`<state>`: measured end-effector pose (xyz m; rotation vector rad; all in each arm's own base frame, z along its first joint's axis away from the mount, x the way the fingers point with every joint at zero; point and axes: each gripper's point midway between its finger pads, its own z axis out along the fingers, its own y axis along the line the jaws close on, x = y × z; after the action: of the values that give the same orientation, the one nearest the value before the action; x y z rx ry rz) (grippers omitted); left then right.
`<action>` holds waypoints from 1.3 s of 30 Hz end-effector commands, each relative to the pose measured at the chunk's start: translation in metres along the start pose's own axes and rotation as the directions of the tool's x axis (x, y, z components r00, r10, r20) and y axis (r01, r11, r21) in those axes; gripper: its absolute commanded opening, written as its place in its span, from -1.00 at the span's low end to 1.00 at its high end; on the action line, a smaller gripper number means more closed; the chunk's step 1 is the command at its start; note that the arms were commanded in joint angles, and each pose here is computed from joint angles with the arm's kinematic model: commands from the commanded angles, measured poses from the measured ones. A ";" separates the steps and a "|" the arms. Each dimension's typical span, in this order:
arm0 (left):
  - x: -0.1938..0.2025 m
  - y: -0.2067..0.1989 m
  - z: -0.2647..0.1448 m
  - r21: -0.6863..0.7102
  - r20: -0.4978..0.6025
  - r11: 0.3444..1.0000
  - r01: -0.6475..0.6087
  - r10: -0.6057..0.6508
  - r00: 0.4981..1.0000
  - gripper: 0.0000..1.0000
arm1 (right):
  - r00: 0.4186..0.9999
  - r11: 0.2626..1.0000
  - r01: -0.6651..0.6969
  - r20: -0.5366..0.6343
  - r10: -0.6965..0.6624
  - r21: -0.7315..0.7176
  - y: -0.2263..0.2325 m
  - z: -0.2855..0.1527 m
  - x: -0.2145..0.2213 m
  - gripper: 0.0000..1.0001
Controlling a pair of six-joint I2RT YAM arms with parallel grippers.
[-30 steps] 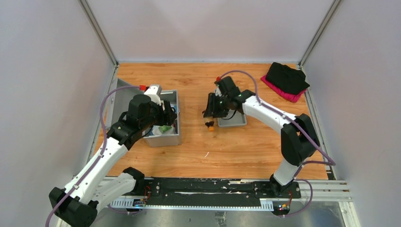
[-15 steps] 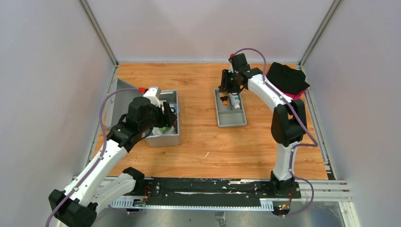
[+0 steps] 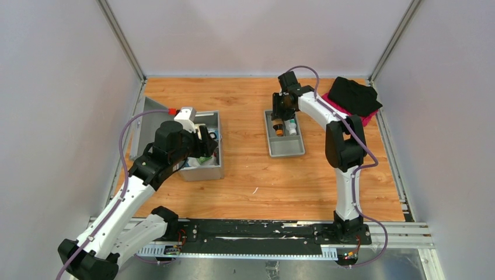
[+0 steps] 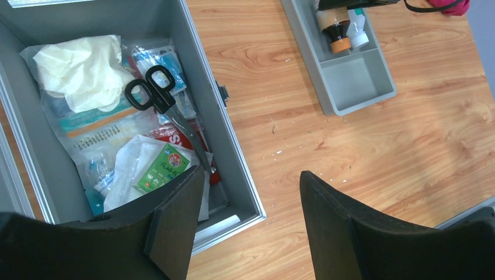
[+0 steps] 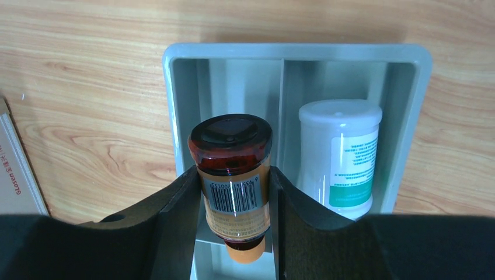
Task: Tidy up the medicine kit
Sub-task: Pick up the pill bottle at the center of the board, then place the pill bottle in the medicine box compartment.
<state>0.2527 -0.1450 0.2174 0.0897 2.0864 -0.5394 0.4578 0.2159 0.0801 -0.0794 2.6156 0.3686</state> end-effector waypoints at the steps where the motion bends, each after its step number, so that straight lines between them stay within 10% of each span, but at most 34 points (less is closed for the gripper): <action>1: 0.003 -0.002 0.000 0.009 0.001 1.000 0.005 -0.005 1.000 0.33 | 1.000 0.998 0.013 0.018 -0.014 0.056 -0.012 0.004 -0.011 -0.61; 21: 0.008 -0.001 0.002 0.006 -0.021 1.000 0.009 -0.009 1.000 0.33 | 0.999 0.999 0.039 -0.033 -0.038 0.010 -0.004 -0.004 0.001 0.15; 39: -0.019 -0.027 0.016 -0.020 -0.034 1.000 -0.018 0.017 0.999 0.28 | 0.976 0.986 -0.113 0.200 0.087 0.121 -0.045 -0.145 0.028 0.09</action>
<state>0.2594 -0.1546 0.2114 0.0919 2.1539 -0.5230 0.4009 0.1777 0.1780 -0.0455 2.4515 0.3322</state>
